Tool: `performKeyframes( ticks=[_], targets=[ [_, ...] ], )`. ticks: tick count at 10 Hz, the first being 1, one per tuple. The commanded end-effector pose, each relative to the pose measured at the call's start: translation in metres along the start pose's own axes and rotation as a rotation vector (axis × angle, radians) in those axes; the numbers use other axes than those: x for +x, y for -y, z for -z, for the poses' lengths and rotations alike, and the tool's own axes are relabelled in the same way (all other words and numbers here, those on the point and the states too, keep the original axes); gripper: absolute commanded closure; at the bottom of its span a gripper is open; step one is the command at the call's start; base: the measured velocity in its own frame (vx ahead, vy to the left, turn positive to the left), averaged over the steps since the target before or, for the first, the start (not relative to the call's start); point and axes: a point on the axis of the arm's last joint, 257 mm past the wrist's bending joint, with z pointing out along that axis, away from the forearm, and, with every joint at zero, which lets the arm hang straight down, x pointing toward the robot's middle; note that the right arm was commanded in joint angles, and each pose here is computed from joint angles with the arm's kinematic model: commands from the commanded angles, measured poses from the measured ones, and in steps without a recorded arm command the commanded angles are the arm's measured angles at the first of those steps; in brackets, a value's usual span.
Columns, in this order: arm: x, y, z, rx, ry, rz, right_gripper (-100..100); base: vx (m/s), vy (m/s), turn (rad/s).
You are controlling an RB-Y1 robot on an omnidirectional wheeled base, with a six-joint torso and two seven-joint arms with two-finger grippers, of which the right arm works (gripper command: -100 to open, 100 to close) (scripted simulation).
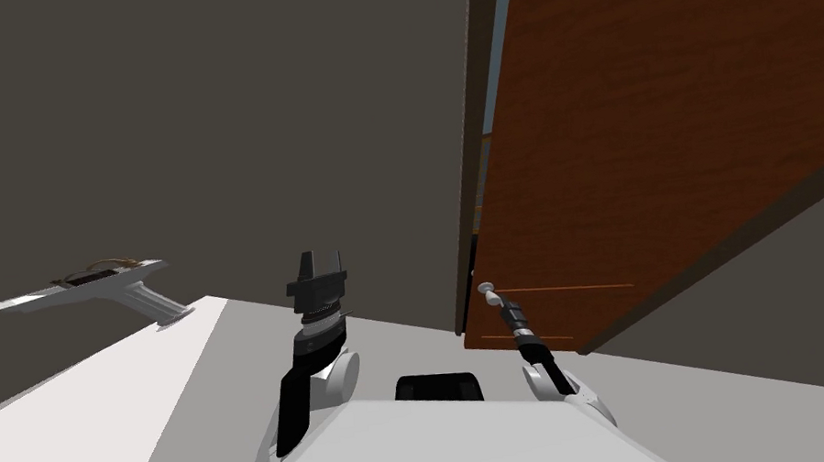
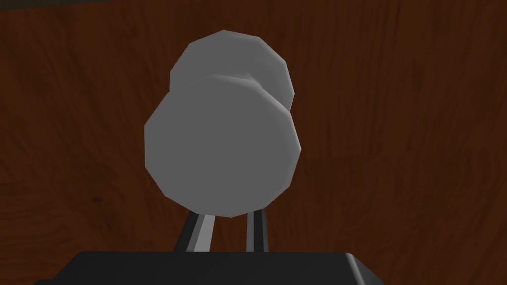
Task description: Pull the door open
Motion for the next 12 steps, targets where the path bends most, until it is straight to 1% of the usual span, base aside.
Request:
performKeyframes(
  ticks=[1,2,3,4,5,7,8,10,12],
  targets=[
    [0.023,0.0,-0.003,-0.009,-0.028,-0.074,100,-0.026,-0.012,0.043],
    [0.02,0.0,-0.0028,-0.009,-0.018,-0.106,100,-0.06,-0.027,0.145],
    [0.02,0.0,-0.0028,-0.009,-0.018,-0.125,100,-0.046,-0.024,0.052],
    [0.018,0.0,-0.0026,-0.009,-0.009,-0.168,100,-0.04,-0.02,0.088],
    [0.018,0.0,-0.0026,-0.009,-0.009,-0.176,100,-0.043,-0.013,0.058],
    [0.012,0.0,-0.0021,-0.011,0.01,-0.262,100,-0.047,-0.02,0.103],
    [-0.013,0.005,0.0025,0.009,0.049,-0.262,-100,-0.046,-0.044,0.021],
    [-0.011,0.005,0.0019,0.005,0.054,-0.321,-100,-0.049,-0.026,-0.009],
    [-0.009,0.006,0.0012,0.001,0.06,-0.4,-100,-0.081,0.012,0.073]
  ],
)
